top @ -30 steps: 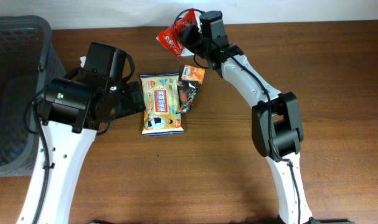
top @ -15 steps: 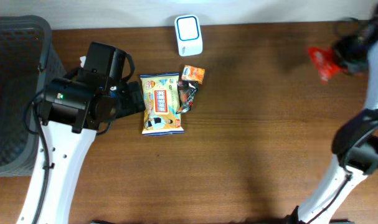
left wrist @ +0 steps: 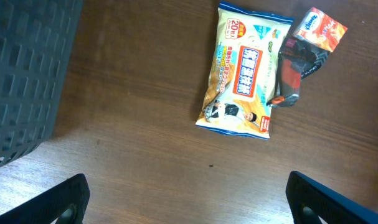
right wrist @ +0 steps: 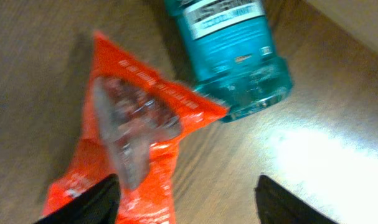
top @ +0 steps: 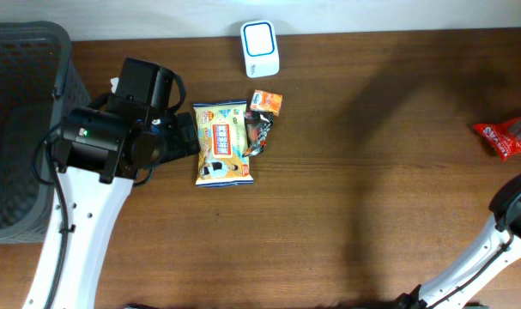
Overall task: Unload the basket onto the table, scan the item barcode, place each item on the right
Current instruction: 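Carry the red bag to the table's right edge and drop it, then reach the right gripper to the small orange box and grasp it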
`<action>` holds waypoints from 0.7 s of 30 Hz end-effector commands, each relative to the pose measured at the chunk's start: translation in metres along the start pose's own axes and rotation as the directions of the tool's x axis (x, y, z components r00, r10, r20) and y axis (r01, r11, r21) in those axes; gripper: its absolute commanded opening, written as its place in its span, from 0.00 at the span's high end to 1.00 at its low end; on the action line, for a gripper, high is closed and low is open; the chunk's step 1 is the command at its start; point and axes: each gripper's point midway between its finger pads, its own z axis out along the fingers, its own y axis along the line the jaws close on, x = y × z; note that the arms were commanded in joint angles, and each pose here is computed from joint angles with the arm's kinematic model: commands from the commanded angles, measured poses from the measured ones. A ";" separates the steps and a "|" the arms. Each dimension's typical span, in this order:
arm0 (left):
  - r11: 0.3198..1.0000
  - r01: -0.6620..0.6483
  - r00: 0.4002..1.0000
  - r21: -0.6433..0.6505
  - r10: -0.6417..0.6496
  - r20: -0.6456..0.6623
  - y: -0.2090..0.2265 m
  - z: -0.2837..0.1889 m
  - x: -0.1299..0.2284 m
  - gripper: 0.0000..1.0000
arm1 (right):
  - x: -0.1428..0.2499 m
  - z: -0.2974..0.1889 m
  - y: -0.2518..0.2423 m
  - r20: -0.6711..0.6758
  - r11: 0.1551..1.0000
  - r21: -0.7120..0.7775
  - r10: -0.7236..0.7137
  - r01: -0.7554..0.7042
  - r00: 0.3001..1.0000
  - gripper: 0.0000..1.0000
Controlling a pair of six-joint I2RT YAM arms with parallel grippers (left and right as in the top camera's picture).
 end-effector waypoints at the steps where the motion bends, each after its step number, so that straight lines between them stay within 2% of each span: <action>1: 1.000 -0.005 1.000 0.005 0.005 0.011 0.001 -0.003 -0.001 0.01 | 0.011 0.002 -0.008 -0.059 1.000 -0.001 0.009 -0.009 0.998 0.18; 2: 1.000 -0.005 1.000 0.005 0.005 0.011 0.001 -0.003 -0.001 0.01 | 0.022 0.000 0.009 -0.105 0.995 -0.096 -0.030 0.019 0.994 0.20; 3: 1.000 -0.005 1.000 0.005 0.005 0.011 0.001 -0.003 -0.001 0.01 | 0.035 -0.007 0.039 -0.151 0.964 -0.260 -0.091 0.049 0.984 0.26; 4: 1.000 -0.005 1.000 0.005 0.005 0.011 0.001 -0.003 -0.001 0.01 | 0.044 -0.014 0.060 -0.181 0.933 -0.358 -0.110 0.039 0.977 0.31; 5: 1.000 -0.005 1.000 0.005 0.005 0.011 0.001 -0.003 -0.001 0.01 | 0.055 -0.025 0.080 -0.215 0.891 -0.453 -0.143 0.031 0.966 0.41; 6: 1.000 -0.005 1.000 0.005 0.005 0.011 0.000 -0.003 -0.001 0.01 | 0.073 -0.041 0.108 -0.243 0.825 -0.564 -0.214 0.042 0.946 0.44; 7: 1.000 -0.005 1.000 0.005 0.005 0.010 0.001 -0.003 -0.001 0.01 | 0.086 -0.052 0.128 -0.260 0.788 -0.614 -0.254 0.043 0.932 0.41; 8: 1.000 -0.005 1.000 0.005 0.005 0.011 0.001 -0.003 -0.001 0.01 | 0.118 -0.077 0.167 -0.282 0.712 -0.699 -0.360 0.066 0.889 0.02; 10: 1.000 -0.005 1.000 0.005 0.005 0.011 0.001 -0.003 -0.001 0.01 | 0.169 -0.107 0.214 -0.247 0.619 -0.766 -0.531 0.173 0.810 0.01; 13: 1.000 -0.005 1.000 0.005 0.005 0.011 0.001 -0.003 -0.001 0.01 | 0.270 -0.143 0.279 -0.178 0.519 -0.759 -0.746 0.393 0.641 0.01; 14: 1.000 -0.005 1.000 0.005 0.005 0.010 0.000 -0.003 -0.001 0.01 | 0.322 -0.158 0.303 -0.119 0.442 -0.731 -0.833 0.520 0.541 0.01; 15: 1.000 -0.005 1.000 0.005 0.005 0.010 0.001 -0.003 -0.001 0.01 | 0.351 -0.164 0.316 -0.095 0.436 -0.667 -0.854 0.604 0.512 0.01; 17: 1.000 -0.005 1.000 0.005 0.005 0.011 0.001 -0.003 -0.001 0.01 | 0.391 -0.178 0.346 -0.029 0.465 -0.562 -0.838 0.684 0.545 0.00; 19: 1.000 -0.005 1.000 0.005 0.005 0.011 0.001 -0.003 -0.001 0.01 | 0.426 -0.196 0.367 0.025 0.458 -0.552 -0.827 0.697 0.562 0.05; 21: 1.000 -0.005 1.000 0.005 0.005 0.011 0.000 -0.003 -0.001 0.01 | 0.454 -0.208 0.377 0.086 0.492 -0.474 -0.800 0.731 0.594 0.05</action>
